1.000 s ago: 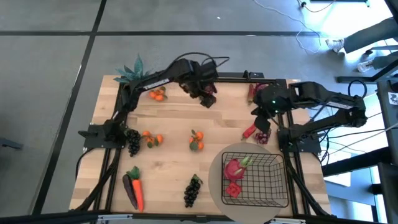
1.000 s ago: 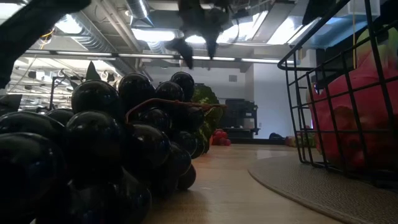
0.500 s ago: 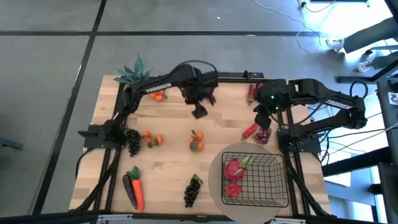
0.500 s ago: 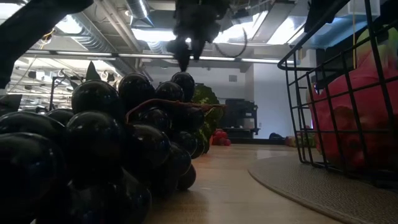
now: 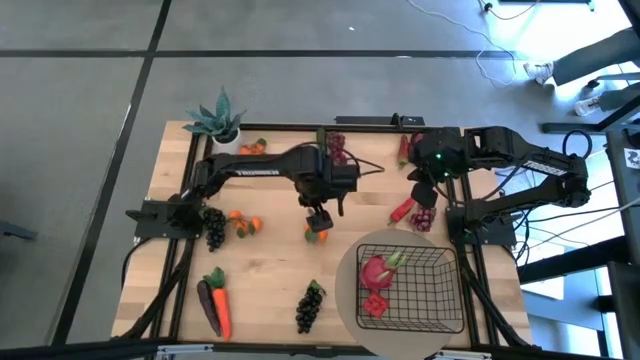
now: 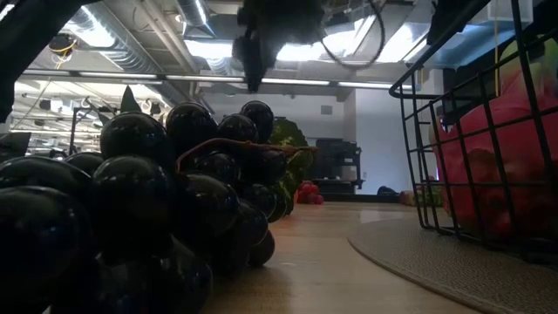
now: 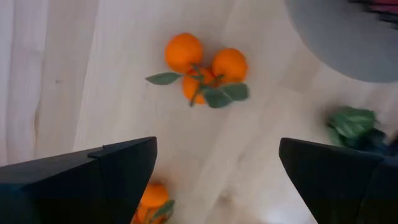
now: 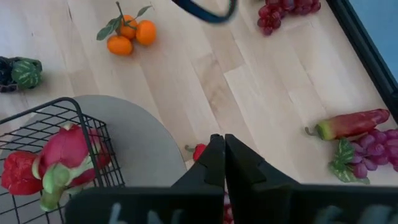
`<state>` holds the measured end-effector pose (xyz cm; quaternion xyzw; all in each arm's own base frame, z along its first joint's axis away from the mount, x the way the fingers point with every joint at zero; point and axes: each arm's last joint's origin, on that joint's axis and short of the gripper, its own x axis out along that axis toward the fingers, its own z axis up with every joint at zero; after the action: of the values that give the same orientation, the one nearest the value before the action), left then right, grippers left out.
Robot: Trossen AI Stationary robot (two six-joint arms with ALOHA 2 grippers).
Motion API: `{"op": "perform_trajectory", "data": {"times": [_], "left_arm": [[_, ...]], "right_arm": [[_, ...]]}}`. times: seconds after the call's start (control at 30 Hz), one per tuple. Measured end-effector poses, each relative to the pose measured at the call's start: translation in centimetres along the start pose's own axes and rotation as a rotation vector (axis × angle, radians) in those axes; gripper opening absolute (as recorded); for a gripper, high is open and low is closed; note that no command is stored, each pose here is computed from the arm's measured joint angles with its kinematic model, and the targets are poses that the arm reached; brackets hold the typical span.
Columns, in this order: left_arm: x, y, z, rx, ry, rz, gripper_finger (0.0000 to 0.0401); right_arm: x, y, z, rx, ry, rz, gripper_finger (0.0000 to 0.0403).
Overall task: Build produce basket
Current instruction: Put the bottom right tangerines into the black wire basket
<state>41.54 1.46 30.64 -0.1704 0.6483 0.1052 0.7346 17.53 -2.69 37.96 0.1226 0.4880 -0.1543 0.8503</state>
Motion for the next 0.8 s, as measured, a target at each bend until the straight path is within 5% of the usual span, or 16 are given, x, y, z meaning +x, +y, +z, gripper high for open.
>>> {"op": "perform_trajectory", "data": {"times": [0.3, 0.8], "left_arm": [[6.3, 0.6, -0.1, -0.051, 0.055, 0.046, 0.0324], [9.6, 0.7, -0.3, -0.034, 0.04, -0.001, 0.0326]], "right_arm": [[0.0, 0.0, 0.0, -0.045, 0.005, 0.006, 0.0], [0.0, 0.2, -0.1, -0.079, 0.019, 0.068, 0.0]]}}
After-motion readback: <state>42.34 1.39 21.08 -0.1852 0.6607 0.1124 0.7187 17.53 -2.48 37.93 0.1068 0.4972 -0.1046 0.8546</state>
